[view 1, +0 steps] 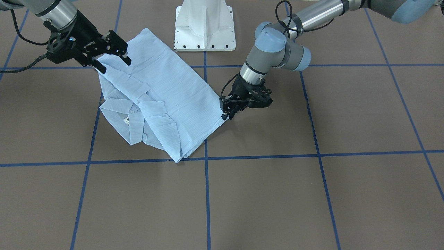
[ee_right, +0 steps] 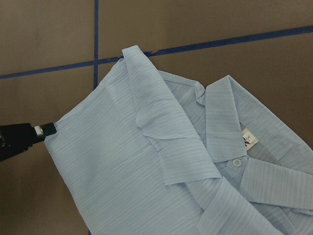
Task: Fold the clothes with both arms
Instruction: 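Move the left gripper to the shirt corner farthest from the robot, then pull the far shirt corner with the left gripper while the right gripper releases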
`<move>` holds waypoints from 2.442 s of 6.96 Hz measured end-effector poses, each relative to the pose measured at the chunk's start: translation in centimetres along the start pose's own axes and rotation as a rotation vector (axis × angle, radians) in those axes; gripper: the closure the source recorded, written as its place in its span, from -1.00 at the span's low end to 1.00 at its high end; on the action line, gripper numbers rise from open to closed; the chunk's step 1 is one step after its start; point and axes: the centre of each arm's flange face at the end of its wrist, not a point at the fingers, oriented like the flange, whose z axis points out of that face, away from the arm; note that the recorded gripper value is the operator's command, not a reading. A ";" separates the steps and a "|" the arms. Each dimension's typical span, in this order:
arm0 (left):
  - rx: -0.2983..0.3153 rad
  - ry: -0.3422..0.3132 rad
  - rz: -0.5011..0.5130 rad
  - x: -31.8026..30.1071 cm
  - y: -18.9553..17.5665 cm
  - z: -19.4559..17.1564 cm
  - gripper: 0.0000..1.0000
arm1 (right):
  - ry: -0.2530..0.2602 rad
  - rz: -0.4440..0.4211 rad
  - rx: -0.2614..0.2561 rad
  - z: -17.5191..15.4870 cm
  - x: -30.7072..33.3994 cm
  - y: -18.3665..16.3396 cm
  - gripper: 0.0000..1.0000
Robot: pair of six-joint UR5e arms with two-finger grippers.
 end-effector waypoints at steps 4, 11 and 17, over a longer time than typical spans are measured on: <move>0.009 0.013 -0.030 0.5 -4.8 -2.7 1.00 | 0.001 0.001 0.000 -0.1 0.1 0.0 -1.00; 0.224 -0.032 -0.029 2.5 -21.6 2.1 1.00 | 0.020 0.004 0.031 0.7 0.3 -0.7 -1.00; 0.367 0.022 0.071 5.0 -30.6 3.1 1.00 | 0.036 -0.004 0.100 1.8 -0.5 -2.2 -1.00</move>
